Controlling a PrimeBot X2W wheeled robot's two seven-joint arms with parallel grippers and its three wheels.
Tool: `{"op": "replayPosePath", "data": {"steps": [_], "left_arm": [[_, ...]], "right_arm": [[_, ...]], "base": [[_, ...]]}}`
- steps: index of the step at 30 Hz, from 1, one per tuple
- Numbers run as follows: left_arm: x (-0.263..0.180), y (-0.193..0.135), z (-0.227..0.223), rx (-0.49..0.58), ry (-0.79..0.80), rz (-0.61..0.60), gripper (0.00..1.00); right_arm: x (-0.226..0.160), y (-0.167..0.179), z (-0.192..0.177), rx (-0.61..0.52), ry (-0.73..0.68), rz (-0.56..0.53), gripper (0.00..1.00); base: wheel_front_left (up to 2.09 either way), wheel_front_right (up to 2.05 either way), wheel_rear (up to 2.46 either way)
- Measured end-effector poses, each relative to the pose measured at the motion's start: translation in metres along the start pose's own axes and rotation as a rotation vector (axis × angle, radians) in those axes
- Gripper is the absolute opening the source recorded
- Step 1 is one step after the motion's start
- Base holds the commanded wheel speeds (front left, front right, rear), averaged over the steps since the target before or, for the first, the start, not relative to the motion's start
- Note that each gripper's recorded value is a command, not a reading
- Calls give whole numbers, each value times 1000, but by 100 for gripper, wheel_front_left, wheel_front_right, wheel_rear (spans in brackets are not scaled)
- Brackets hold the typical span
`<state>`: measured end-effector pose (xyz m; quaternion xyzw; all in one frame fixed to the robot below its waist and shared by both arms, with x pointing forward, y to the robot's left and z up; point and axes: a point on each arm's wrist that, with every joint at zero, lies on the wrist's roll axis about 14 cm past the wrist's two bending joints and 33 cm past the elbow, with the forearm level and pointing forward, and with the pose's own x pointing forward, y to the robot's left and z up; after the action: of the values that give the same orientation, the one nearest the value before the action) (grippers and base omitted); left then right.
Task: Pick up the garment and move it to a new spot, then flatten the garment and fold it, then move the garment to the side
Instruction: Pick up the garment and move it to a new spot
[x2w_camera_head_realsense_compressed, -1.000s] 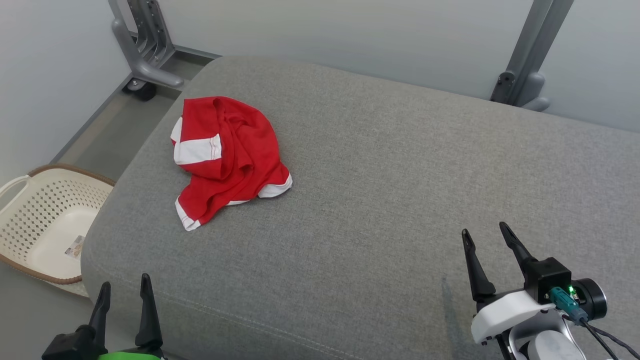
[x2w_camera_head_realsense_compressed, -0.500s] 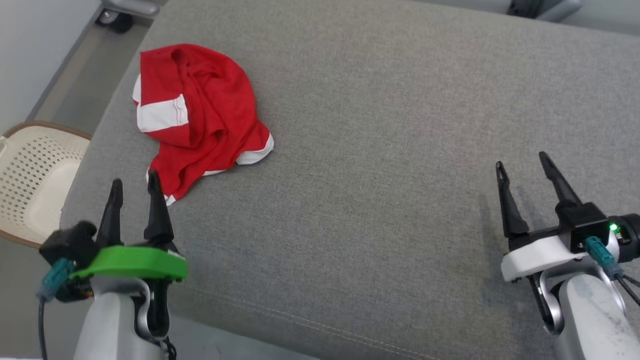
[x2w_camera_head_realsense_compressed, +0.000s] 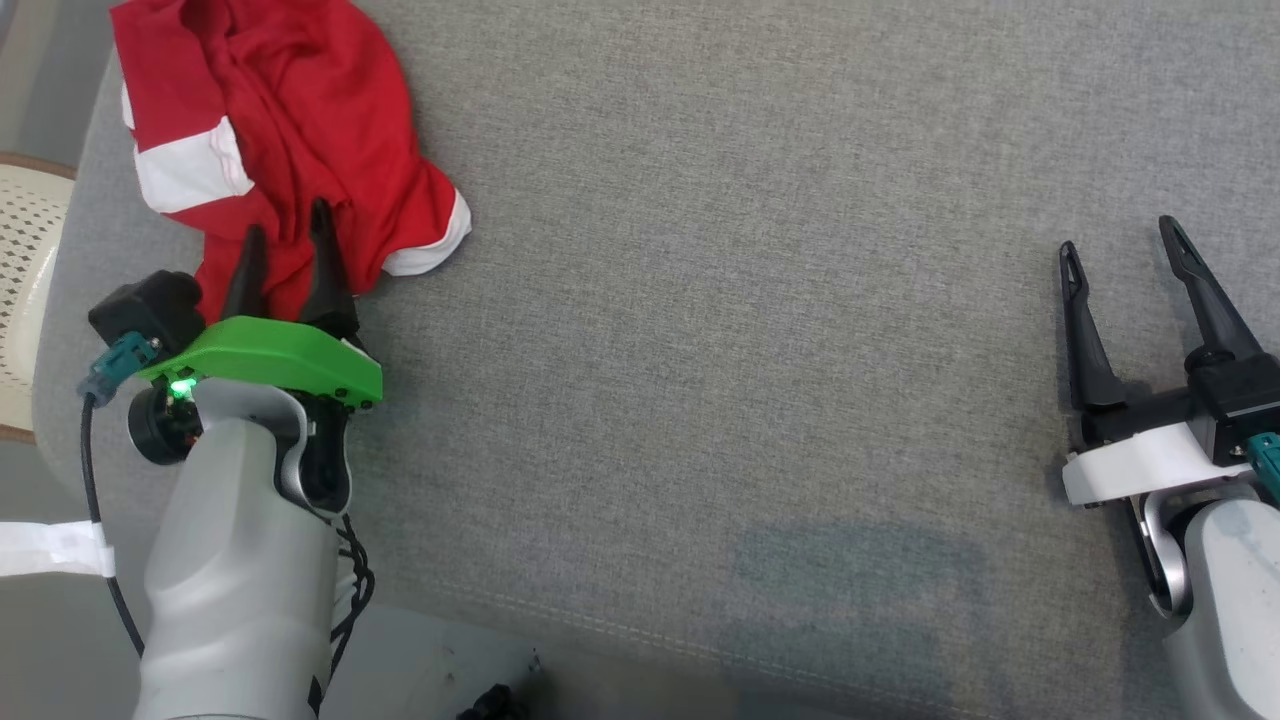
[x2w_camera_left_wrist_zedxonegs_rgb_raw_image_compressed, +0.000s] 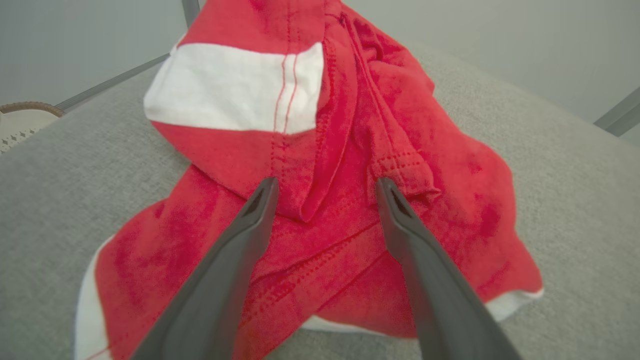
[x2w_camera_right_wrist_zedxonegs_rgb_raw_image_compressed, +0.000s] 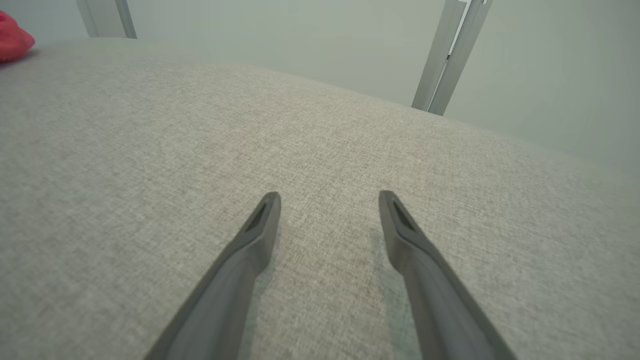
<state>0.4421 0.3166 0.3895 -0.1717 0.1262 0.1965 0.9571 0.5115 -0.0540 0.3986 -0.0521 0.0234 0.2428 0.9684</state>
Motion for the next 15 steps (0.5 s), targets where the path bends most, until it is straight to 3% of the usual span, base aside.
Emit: {"op": "replayPosePath", "data": {"steps": [4, 7, 10, 15], "left_arm": [[-6, 15, -34, 9, 115, 50, 100], [-4, 13, -34, -5, 123, 51, 0], [-7, 13, -24, -1, 107, 44, 0], [-6, -14, 19, -1, -19, -48, 0]], "right_arm": [[-6, -4, -2, 4, 13, -13, 100], [-12, -8, 2, -3, 15, -29, 100], [-18, -8, 7, 1, 15, -37, 100], [-20, -1, 25, 12, -17, -39, 100]], "base": [[0, 0, 0], [0, 0, 0], [0, 0, 0], [0, 0, 0]]}}
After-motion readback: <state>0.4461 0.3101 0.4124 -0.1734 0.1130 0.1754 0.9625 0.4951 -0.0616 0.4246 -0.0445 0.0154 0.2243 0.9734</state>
